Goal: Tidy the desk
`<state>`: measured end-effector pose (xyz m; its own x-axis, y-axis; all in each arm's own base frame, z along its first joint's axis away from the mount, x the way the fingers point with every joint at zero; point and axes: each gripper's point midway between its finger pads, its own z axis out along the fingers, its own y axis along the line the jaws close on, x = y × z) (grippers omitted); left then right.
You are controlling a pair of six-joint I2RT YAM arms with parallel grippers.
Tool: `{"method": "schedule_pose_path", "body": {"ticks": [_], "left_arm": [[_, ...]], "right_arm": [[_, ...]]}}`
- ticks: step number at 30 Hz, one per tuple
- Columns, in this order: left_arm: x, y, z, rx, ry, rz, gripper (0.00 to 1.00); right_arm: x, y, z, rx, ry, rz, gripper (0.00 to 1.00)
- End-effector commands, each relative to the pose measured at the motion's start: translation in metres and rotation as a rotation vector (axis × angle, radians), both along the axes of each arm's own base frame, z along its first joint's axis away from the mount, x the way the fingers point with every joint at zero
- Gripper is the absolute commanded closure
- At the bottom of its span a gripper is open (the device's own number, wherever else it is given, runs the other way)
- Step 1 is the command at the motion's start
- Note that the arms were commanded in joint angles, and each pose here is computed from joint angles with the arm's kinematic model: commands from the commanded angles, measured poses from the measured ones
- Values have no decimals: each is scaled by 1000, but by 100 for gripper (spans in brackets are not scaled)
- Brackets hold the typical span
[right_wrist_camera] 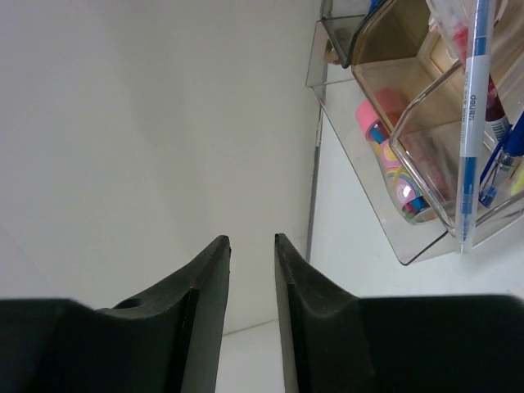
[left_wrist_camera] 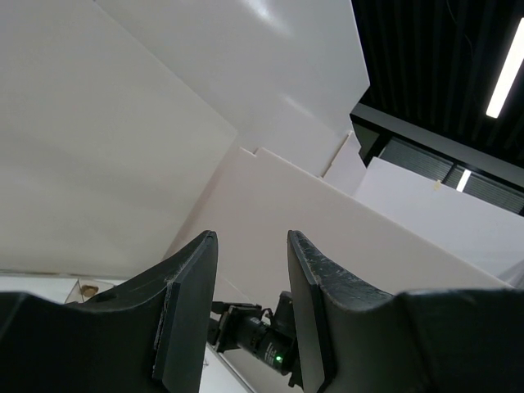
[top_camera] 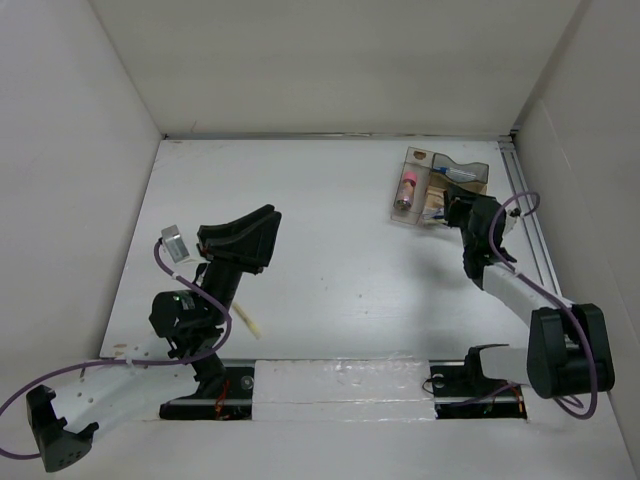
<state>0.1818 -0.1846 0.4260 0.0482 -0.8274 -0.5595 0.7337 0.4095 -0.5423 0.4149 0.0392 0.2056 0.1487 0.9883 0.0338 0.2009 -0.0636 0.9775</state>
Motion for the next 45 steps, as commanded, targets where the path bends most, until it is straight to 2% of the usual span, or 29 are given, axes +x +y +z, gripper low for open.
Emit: {"method": "schedule_pose_path", "body": {"ticks": [1,5,10,12,13,15,17,20,26,36,45], "left_arm": [[-12,12,31,-72,-65,-6,65],[-12,12,30,-80,-64,-13,65],[-10,5,28,-67,-56,-25,65],[-11,5,30,-69,-64,-30,65],[-11,4,30,-64,-63,-26,65],[-9,5,30,-56,-57,-16,65],[-10,9,29,-73,-58,-12,65],[-10,10,29,-73,-63,-4,65],[-10,6,31,-63,-65,-16,65],[-11,8,30,-72,-65,-14,65],[-12,10,31,-75,-72,-13,64]], "right_arm": [[-2,6,15,-65,-25,4,66],[-4,-8,-7,-181,42,-15,100],[29,-17,-28,-326,171,88,100],[38,-31,-33,-424,236,74,100],[44,-33,-33,-453,260,76,98],[60,-47,-35,-515,354,61,80],[65,-52,-48,-574,445,87,66],[62,-54,-62,-619,494,90,55],[51,-75,-54,-628,502,14,54],[49,-83,-88,-571,591,146,54],[65,-77,-95,-563,585,218,55]]}}
